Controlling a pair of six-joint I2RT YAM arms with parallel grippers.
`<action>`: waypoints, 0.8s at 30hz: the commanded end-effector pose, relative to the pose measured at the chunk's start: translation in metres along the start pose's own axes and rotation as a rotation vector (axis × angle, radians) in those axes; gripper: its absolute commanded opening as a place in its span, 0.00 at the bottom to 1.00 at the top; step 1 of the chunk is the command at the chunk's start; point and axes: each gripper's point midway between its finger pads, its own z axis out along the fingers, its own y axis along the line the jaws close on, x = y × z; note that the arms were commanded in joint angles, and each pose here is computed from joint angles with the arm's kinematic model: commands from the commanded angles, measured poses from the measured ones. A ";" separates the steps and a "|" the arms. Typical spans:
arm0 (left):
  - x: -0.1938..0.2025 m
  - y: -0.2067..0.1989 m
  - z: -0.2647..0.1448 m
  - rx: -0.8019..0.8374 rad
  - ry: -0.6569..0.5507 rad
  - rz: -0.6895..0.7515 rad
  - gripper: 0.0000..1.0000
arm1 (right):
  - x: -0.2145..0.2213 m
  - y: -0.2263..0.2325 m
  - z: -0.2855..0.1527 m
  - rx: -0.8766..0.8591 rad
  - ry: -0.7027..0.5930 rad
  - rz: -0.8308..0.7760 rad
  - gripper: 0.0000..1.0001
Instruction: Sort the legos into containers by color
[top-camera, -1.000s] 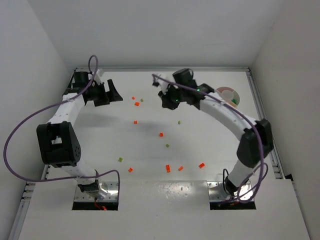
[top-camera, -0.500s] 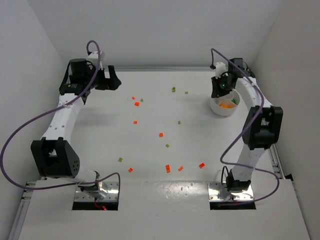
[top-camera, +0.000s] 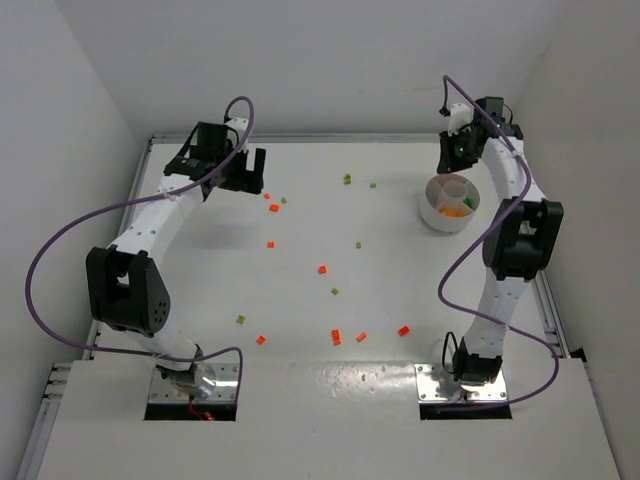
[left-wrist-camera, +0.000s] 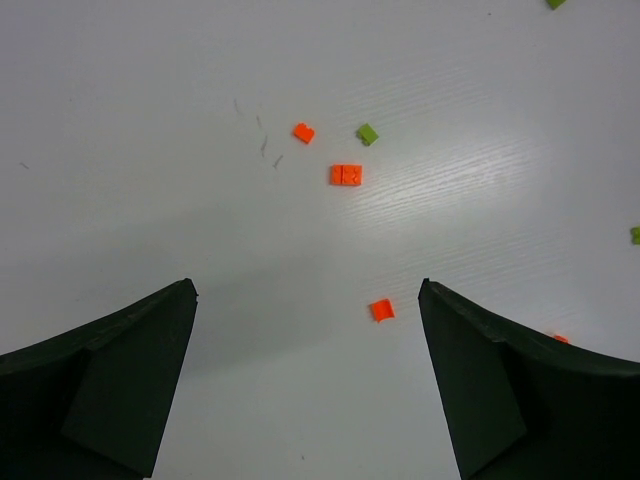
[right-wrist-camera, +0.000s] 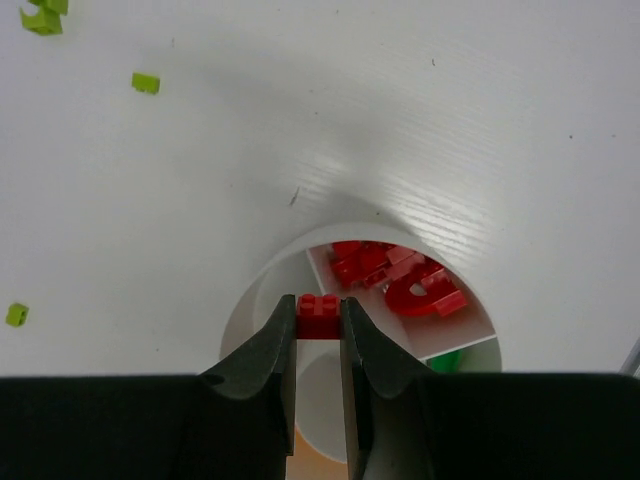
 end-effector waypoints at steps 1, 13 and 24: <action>-0.013 0.002 -0.009 -0.049 -0.040 0.048 1.00 | -0.009 -0.020 0.002 0.055 -0.016 0.031 0.00; -0.008 0.001 -0.002 -0.061 -0.022 0.045 1.00 | 0.018 -0.042 0.014 0.135 0.054 0.059 0.00; 0.004 -0.002 0.001 -0.040 0.016 0.035 1.00 | 0.009 -0.046 0.010 0.143 0.019 0.090 0.31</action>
